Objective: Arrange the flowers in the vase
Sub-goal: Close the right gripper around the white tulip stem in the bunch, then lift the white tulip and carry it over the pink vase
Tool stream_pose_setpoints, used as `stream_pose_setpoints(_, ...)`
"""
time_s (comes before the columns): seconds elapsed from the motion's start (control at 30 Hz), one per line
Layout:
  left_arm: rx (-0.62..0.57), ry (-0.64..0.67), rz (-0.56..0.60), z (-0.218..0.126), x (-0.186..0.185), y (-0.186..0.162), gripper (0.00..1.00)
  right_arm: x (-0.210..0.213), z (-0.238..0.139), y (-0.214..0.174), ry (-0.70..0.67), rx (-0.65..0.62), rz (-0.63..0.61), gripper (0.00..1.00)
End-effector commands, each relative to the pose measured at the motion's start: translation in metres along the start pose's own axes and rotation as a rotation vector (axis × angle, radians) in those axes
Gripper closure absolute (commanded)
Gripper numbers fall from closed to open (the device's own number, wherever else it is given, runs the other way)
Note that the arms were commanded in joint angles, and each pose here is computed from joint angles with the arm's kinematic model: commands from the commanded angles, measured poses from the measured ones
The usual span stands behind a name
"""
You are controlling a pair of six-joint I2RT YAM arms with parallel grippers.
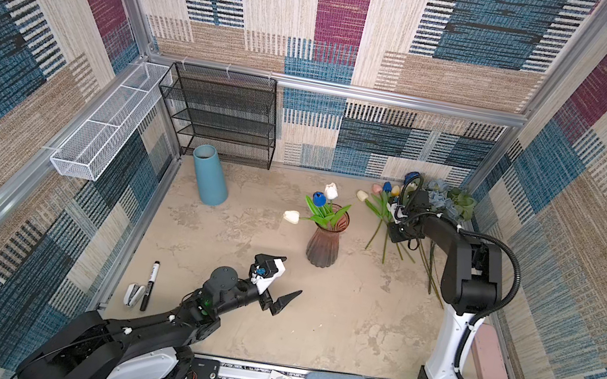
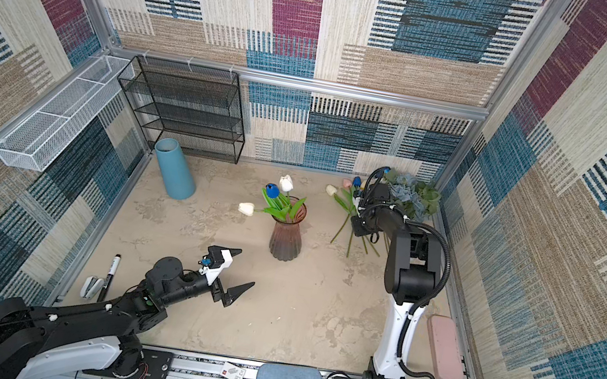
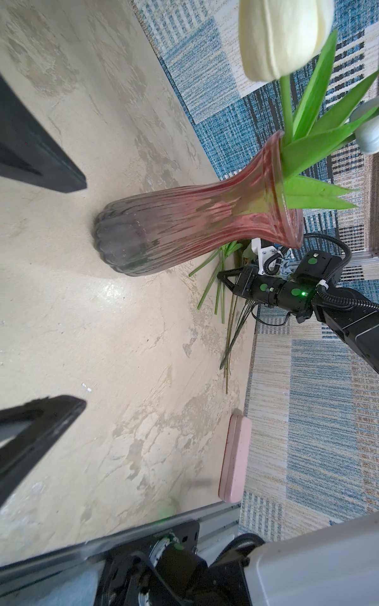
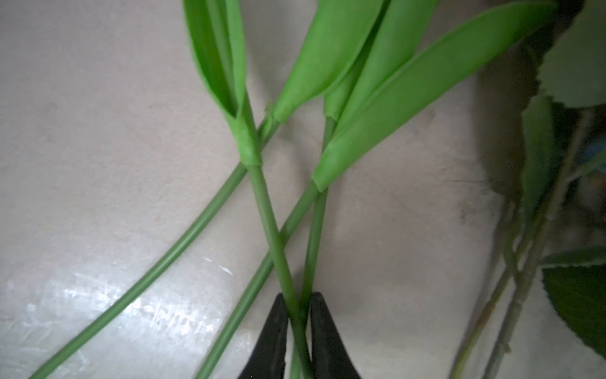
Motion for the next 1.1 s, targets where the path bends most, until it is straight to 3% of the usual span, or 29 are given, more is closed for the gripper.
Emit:
stream_pose_setpoints(0.0, -0.023, 0.003, 0.023, 0.001, 0.001, 0.005, 0.01, 0.002, -0.015, 0.01, 0.031, -0.05, -0.015, 0.86)
stream_pose_setpoints(0.3, -0.021, 0.005, 0.022, 0.001, 0.001, 0.005, 0.01, 0.021, -0.047, 0.024, 0.087, -0.112, -0.044, 0.91)
stream_pose_setpoints(0.6, -0.026, 0.008, 0.026, 0.0, 0.001, 0.006, 0.01, 0.054, -0.108, 0.055, 0.17, -0.307, -0.084, 0.97)
stream_pose_setpoints(0.83, -0.027, 0.02, 0.03, -0.002, 0.002, 0.006, 0.01, 0.069, -0.189, 0.075, 0.356, -0.657, -0.002, 1.0)
stream_pose_setpoints(0.97, -0.035, 0.013, 0.027, -0.001, 0.001, 0.006, 0.01, 0.107, -0.241, 0.067, 0.565, -0.938, -0.079, 1.0)
stream_pose_setpoints(1.07, -0.04, 0.013, 0.031, -0.002, 0.001, 0.006, 0.01, 0.128, -0.277, 0.055, 0.618, -1.135, -0.121, 1.0)
Point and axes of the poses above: each gripper's point midway between its finger pads, its own z axis out along the fingers, its own x axis along the line the jaws close on, y = z × x, the point moved 9 cm from there along -z, back along the fingers, and after that the axes turned 4 degrees about z, right-handed, at the moved point
